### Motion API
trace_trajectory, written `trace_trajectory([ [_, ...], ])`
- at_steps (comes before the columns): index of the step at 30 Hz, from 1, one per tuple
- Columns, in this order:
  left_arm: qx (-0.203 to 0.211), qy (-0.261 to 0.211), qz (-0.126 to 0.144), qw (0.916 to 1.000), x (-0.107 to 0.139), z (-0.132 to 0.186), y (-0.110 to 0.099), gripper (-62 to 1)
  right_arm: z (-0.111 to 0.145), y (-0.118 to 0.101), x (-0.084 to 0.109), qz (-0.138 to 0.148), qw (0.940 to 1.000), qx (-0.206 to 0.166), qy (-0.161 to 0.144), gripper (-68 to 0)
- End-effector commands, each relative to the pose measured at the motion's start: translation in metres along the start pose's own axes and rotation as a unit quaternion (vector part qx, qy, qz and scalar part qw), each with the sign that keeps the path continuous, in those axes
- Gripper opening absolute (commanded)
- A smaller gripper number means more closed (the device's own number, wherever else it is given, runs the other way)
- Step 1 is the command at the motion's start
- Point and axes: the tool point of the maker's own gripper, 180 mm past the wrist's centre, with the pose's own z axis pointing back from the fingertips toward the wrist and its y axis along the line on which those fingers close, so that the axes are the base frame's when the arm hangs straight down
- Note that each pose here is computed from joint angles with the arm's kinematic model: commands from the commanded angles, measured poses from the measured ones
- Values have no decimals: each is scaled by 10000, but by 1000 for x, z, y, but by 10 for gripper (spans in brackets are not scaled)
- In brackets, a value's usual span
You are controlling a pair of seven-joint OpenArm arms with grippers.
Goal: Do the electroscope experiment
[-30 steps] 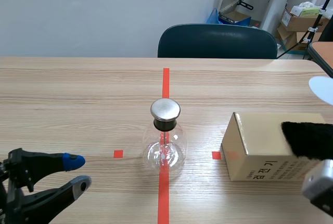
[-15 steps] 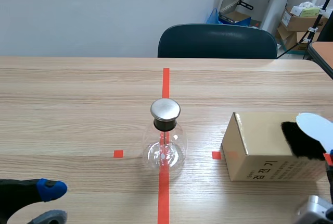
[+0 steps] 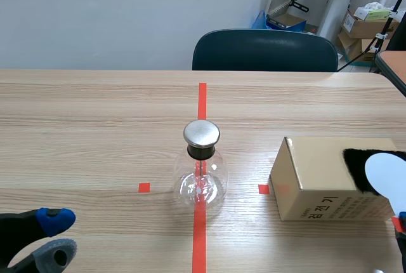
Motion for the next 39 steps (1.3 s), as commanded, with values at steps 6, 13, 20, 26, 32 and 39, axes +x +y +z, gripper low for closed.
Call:
trace_trajectory([
  [6,-133,405,-962,9945,-11,-1,-3,-321,1,-11,-5,279,9993,-242,-21,-656],
  [13,-165,392,-1103,9930,-6,-3,-4,-321,5,-9,20,333,9963,-179,-767,-656],
  [20,-217,400,-1110,9928,-4,-5,-6,-321,8,-8,-17,292,9992,-146,245,-656],
  [26,-216,403,-1109,9928,-4,-5,-6,-321,9,-7,12,312,9979,-116,-552,-656],
  [32,-211,405,-1106,9928,-4,-5,-6,-321,10,-9,-24,192,9985,-169,474,-656],
  [39,-208,411,-1104,9928,-5,-5,-6,-321,9,-10,15,236,9979,-184,-571,-656],
])
